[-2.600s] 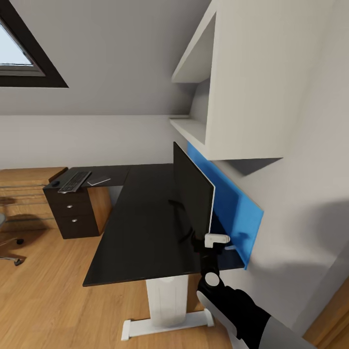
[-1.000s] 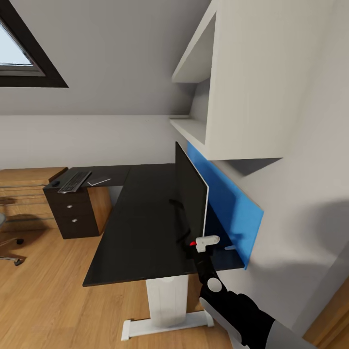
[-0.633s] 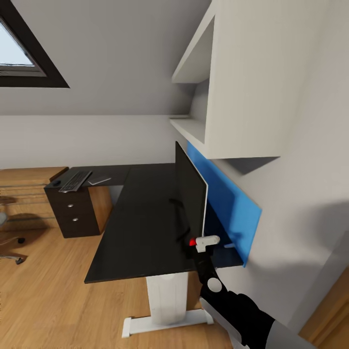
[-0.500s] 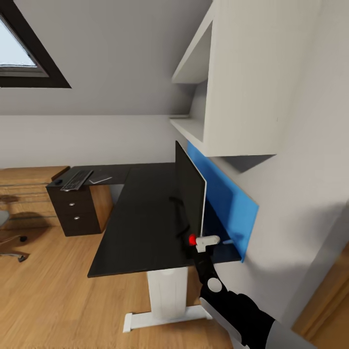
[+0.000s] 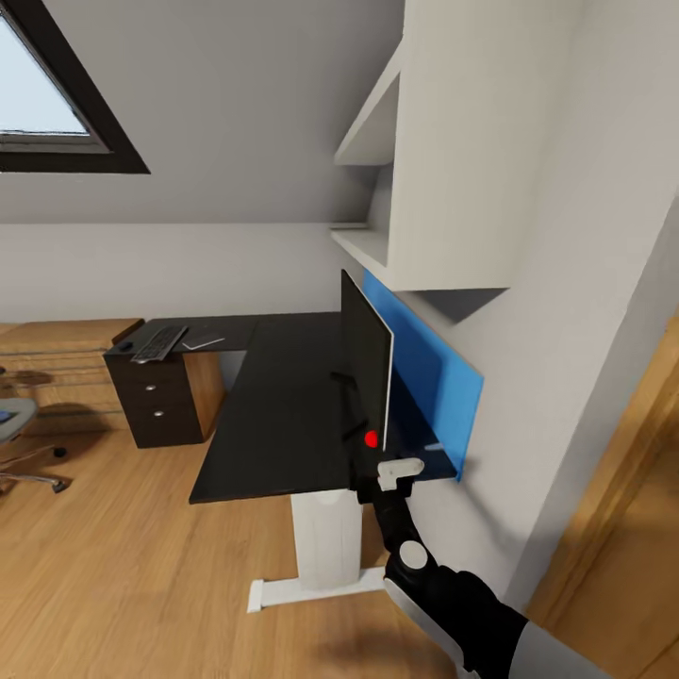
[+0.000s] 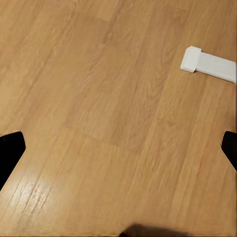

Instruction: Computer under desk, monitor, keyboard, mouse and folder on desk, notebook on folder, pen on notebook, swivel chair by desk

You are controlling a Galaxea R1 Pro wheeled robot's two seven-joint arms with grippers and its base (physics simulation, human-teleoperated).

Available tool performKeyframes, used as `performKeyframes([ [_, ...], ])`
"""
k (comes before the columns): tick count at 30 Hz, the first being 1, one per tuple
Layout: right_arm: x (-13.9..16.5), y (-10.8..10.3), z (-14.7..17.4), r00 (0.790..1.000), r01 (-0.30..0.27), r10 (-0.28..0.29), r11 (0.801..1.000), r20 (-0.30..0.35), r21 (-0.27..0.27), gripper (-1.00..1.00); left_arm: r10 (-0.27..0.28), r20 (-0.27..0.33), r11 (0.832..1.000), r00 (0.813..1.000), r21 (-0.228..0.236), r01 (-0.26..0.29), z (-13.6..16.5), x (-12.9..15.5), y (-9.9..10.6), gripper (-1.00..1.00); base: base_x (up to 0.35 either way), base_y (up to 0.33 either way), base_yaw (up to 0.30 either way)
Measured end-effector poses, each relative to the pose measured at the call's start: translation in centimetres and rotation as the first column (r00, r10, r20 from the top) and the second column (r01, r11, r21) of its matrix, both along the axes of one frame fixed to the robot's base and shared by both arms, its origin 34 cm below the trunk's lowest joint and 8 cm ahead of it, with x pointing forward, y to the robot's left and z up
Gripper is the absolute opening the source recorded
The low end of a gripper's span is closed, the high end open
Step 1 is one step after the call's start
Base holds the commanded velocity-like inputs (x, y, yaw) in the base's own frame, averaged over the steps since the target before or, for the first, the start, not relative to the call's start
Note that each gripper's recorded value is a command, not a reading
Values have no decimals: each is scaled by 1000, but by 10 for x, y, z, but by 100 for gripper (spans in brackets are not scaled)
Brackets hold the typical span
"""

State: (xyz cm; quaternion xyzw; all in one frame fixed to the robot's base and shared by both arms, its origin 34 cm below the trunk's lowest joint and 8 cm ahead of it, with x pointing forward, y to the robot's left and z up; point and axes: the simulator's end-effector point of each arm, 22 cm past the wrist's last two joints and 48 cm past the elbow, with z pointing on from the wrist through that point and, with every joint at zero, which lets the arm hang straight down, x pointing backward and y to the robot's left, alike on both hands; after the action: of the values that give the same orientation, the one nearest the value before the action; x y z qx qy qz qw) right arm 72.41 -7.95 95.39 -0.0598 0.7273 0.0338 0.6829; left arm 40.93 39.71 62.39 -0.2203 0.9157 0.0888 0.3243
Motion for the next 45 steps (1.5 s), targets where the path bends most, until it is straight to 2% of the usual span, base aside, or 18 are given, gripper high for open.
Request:
performKeyframes([
  [3, 0, 0, -2, 1000, 0, 0, 1000, -2, -2, 100, 3, -15, 1000, 1000, -14, -3, -6, -6, -8, 100, -260, 0, 0],
  [19, 0, -1, -7, 1000, 5, -5, 1000, -4, -1, 100, 16, -14, 1000, 1000, 8, -16, -16, -23, -3, 100, -291, 0, 0],
  [23, -1, 7, -12, 1000, 3, -3, 1000, -16, 4, 100, 20, 4, 1000, 1000, 18, -20, -13, -20, 0, 100, -31, 0, 0],
  [34, -6, 31, -15, 1000, -4, 5, 998, -14, 57, 100, 20, 5, 1000, 1000, 18, -21, -13, -20, 0, 100, -3, 0, 0],
  [35, -6, 12, -55, 997, 40, -40, 999, -63, 5, 100, 20, 5, 1000, 1000, 18, -21, -13, -20, 0, 100, 0, 0, 0],
  [36, -16, -40, -125, 977, 106, -129, 985, -170, -140, 100, 20, 5, 1000, 1000, 18, -21, -13, -20, 0, 100, 0, 0, 0],
  [37, -25, -71, -157, 959, 135, -181, 969, -220, -209, 100, 21, 4, 1000, 1000, 18, -21, -13, -20, 0, 100, 0, 0, 0],
  [39, -32, -76, -173, 957, 115, -169, 967, -237, -226, 100, 21, 5, 1000, 1000, 18, -21, -13, -20, 0, 100, 0, 0, 0],
  [42, -55, -76, -213, 949, 26, -98, 972, -299, -235, 100, 20, 6, 1000, 1000, 18, -20, -13, -20, 0, 100, 0, 0, 0],
  [45, -66, -75, -226, 945, -15, -61, 973, -320, -231, 100, 19, 6, 1000, 1000, 18, -19, -13, -20, -1, 100, 0, 0, 0],
])
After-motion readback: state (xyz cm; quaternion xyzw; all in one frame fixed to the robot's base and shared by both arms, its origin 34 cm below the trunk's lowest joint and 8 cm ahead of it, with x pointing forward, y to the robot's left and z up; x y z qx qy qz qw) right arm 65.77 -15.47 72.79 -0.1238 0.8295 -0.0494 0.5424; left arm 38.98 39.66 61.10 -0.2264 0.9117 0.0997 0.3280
